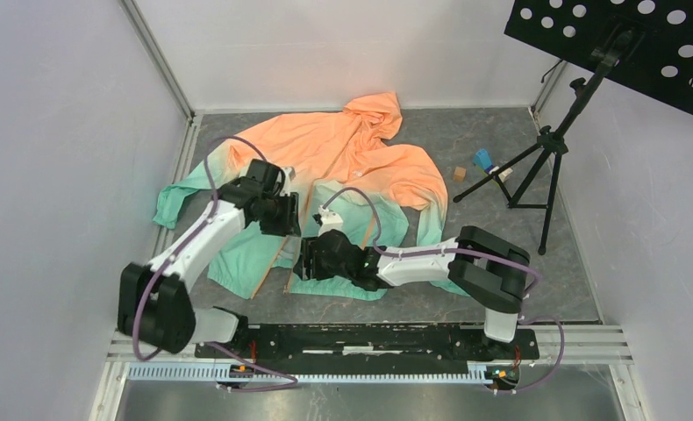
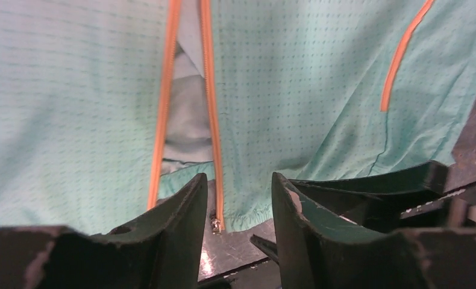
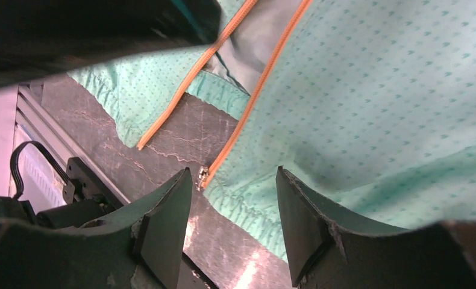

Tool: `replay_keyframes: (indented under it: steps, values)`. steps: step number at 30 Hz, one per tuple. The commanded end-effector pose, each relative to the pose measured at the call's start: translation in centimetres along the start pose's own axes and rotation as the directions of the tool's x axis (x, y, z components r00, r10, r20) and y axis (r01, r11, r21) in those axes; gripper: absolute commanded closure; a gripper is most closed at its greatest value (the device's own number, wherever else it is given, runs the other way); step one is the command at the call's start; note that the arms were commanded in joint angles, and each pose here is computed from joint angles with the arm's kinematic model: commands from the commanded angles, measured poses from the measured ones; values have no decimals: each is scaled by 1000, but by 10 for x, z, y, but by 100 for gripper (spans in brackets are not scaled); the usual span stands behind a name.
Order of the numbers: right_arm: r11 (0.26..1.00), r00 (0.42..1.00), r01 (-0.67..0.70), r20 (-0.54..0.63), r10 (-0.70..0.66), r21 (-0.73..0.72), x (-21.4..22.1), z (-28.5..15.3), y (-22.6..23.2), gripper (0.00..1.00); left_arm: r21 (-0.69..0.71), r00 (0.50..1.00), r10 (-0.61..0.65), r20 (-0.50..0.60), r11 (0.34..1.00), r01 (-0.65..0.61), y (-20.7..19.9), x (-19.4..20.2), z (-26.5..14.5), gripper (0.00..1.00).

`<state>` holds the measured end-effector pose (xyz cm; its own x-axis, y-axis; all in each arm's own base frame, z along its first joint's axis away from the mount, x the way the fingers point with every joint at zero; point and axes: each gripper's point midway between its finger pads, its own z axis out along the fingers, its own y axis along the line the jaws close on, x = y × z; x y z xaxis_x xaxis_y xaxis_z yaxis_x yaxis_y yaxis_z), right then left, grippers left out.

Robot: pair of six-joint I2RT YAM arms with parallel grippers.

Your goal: Zip up the jacket

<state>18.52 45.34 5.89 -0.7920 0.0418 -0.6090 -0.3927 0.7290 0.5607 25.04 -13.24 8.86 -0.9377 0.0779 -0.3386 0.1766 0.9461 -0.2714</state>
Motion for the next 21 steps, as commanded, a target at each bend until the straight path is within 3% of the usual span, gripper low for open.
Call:
replay_keyframes:
  steps: [1, 3, 9, 21]
  values:
    - [991, 998, -54, 38, 50, 122, -1, 7, -1, 41, -122, 977, -16, 212, 992, 43, 16, -23, -40, 49]
    - [986, 997, -67, 34, 62, 152, 3, 9, -3, 42, -193, 960, -19, 278, 978, 75, 29, -27, -50, 49]
    - [977, 997, -70, 49, 61, 200, 7, 15, -3, 44, -225, 916, -18, 401, 967, 117, 37, -34, -73, 42]
    - [922, 998, 31, 40, -50, 385, 15, 30, -20, 58, -118, 914, -21, 406, 990, 75, 17, -34, -72, 34]
